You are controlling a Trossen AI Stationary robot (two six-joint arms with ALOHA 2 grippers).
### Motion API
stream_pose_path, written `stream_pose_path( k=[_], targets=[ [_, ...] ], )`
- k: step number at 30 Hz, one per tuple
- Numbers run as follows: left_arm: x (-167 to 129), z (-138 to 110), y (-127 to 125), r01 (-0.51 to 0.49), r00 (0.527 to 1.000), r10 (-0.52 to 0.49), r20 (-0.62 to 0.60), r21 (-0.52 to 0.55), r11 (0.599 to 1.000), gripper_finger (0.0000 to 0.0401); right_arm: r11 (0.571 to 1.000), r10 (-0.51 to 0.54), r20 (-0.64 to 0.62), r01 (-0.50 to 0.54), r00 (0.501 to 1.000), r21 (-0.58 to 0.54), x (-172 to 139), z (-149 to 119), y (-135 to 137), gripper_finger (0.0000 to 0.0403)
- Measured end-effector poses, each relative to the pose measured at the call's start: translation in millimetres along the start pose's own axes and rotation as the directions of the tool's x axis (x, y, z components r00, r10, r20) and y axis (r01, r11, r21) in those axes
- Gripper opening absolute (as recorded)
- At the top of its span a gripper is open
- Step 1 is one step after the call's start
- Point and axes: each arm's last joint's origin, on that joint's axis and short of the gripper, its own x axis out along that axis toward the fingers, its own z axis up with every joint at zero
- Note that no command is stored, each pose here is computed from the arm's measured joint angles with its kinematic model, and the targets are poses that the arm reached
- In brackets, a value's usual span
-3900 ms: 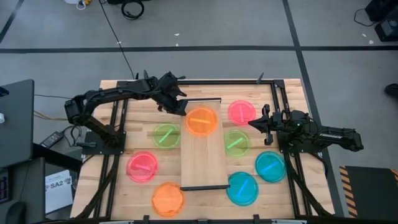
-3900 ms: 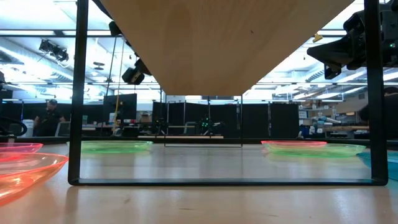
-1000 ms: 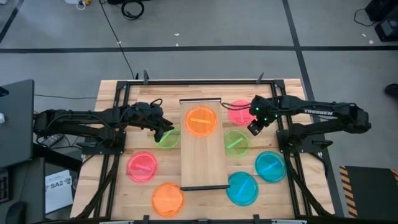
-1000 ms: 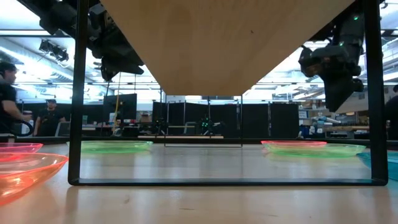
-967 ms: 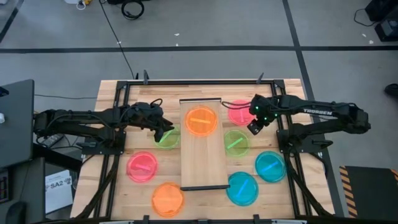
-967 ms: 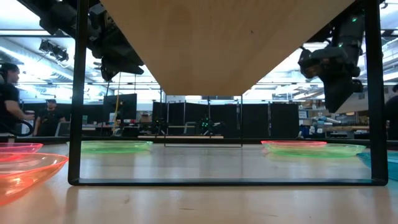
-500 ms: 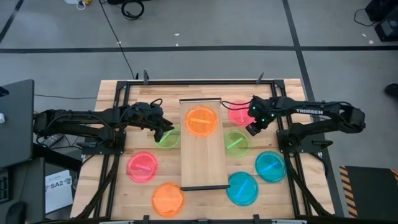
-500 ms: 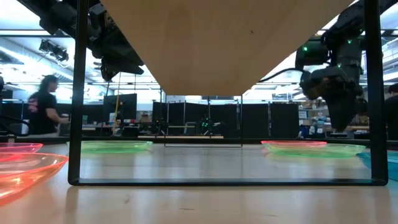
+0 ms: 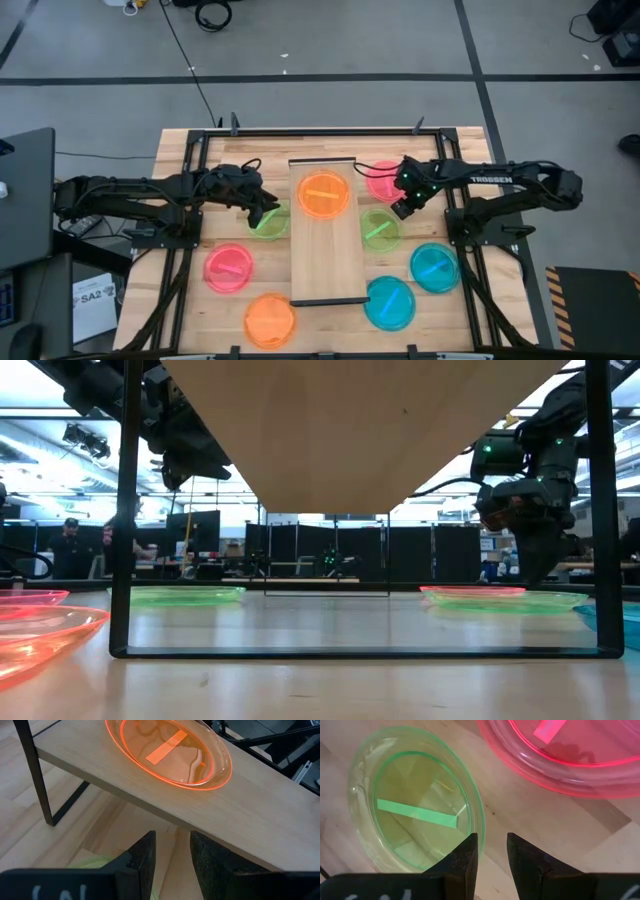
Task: Place and stack plates onto a shelf
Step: Put the right green plate on the shelf
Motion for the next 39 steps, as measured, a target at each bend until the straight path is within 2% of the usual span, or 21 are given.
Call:
stream_pose_path(
  k=[22,27,35,39],
  targets=[
    [0.0,-0.1,0.0,0.0,1.0,0.0,-0.001,-0.001,1.0,0.0128,0.999,-0.005,-0.095,0.002,0.995,-0.033,27.3,4.0,5.2,0.0105],
    [0.0,0.0,0.0,0.0,1.0,0.0,0.0,-0.001,1.0,0.0128,0.999,-0.007,-0.091,0.004,0.996,-0.033,26.4,3.6,5.1,0.008],
    [0.1,-0.1,0.0,-0.001,1.0,0.001,-0.001,-0.001,1.0,0.0128,0.999,-0.023,-0.099,0.02,0.995,-0.03,26.6,2.4,3.9,0.0016],
    [0.1,-0.1,0.0,0.0,1.0,0.0,-0.001,-0.001,1.0,0.0128,0.999,-0.035,-0.108,0.032,0.993,-0.026,26.5,1.2,3.1,0.0009]
  ],
)
